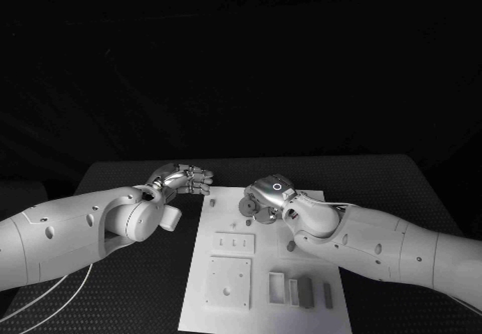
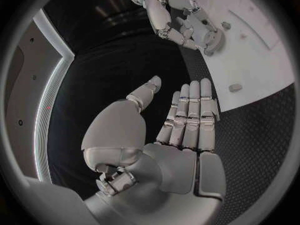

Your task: Assemble the parts on the task board

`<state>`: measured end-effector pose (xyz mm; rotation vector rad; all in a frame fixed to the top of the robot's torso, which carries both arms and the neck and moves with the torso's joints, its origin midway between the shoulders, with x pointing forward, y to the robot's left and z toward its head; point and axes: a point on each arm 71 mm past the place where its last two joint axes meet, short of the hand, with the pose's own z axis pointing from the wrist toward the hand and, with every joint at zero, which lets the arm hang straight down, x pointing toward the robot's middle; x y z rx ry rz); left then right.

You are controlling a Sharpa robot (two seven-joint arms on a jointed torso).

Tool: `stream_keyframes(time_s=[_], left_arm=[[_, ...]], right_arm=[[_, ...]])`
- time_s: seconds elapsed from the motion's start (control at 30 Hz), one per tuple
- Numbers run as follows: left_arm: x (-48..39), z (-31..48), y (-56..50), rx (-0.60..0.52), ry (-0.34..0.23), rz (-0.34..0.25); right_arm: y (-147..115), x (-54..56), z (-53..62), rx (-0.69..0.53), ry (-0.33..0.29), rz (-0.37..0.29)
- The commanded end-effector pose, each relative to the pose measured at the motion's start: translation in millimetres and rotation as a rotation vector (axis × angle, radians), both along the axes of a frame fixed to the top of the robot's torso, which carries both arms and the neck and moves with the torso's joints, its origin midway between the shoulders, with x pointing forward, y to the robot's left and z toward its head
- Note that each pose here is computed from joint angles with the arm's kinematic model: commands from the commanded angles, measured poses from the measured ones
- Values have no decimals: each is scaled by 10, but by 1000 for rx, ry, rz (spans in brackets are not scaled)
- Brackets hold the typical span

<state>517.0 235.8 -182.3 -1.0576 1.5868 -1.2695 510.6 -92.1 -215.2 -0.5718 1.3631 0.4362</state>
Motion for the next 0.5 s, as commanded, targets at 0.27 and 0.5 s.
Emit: stream_keyframes(time_s=[0.27,0.5], left_arm=[[3,13,-26,-8,-4,-13],[3,13,-30,-8,-4,-13]], right_arm=[[12,8,-19,-23,-6,-13],[42,8,-26,-34,4,-7]])
